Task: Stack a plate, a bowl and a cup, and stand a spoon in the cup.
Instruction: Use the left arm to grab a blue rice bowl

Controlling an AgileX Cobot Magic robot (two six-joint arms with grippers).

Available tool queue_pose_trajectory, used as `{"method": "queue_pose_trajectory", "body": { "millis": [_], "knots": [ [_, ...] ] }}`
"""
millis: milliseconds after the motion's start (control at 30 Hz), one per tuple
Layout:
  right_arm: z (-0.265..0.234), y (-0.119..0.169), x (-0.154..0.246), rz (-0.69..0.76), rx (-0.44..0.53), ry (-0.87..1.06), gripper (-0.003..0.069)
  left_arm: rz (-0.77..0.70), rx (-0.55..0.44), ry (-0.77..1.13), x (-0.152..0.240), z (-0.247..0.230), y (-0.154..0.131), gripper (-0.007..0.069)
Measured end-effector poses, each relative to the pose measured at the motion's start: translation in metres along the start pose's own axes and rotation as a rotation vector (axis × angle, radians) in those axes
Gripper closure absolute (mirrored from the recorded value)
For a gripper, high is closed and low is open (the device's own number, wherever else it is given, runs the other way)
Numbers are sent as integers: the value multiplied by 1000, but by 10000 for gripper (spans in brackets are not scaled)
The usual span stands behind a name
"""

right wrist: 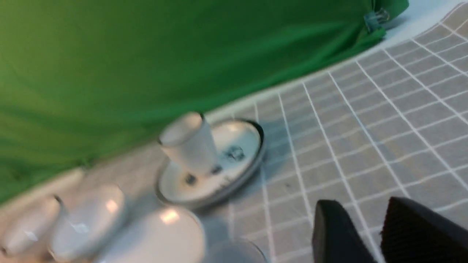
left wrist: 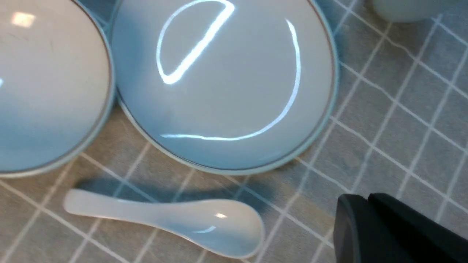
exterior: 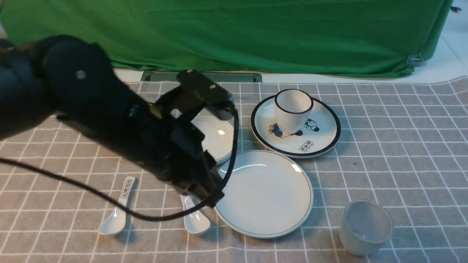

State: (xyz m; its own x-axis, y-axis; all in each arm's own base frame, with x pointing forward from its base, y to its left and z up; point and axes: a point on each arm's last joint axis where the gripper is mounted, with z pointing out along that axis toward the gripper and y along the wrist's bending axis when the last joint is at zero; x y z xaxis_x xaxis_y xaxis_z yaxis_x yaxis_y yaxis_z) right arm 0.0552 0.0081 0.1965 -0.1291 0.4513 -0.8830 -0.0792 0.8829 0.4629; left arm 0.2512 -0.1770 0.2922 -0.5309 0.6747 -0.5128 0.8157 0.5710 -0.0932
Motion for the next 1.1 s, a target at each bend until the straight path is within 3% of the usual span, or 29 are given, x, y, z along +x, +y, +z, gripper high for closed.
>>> {"method": "queue_pose_trajectory", "body": {
  "millis": [167,267,400,500,733,1100],
  "knots": [
    [-4,8,-7,79,-25,71,469,55,-68,99,-22,31,32,608],
    [-18,34,-41,-101,-112,197,526,37,-60,179,-32,52,68,560],
    [-36,61,-84,-308,-242,310,531,177,-34,256,-32,66,101,421],
    [-39,69,-95,-349,-286,349,531,276,-29,278,-30,72,106,330],
    [-38,72,-98,-377,-319,377,528,420,-57,241,-34,78,111,204],
    [-37,70,-98,-408,-307,377,515,521,-20,298,-23,110,121,219]
  ]
}}
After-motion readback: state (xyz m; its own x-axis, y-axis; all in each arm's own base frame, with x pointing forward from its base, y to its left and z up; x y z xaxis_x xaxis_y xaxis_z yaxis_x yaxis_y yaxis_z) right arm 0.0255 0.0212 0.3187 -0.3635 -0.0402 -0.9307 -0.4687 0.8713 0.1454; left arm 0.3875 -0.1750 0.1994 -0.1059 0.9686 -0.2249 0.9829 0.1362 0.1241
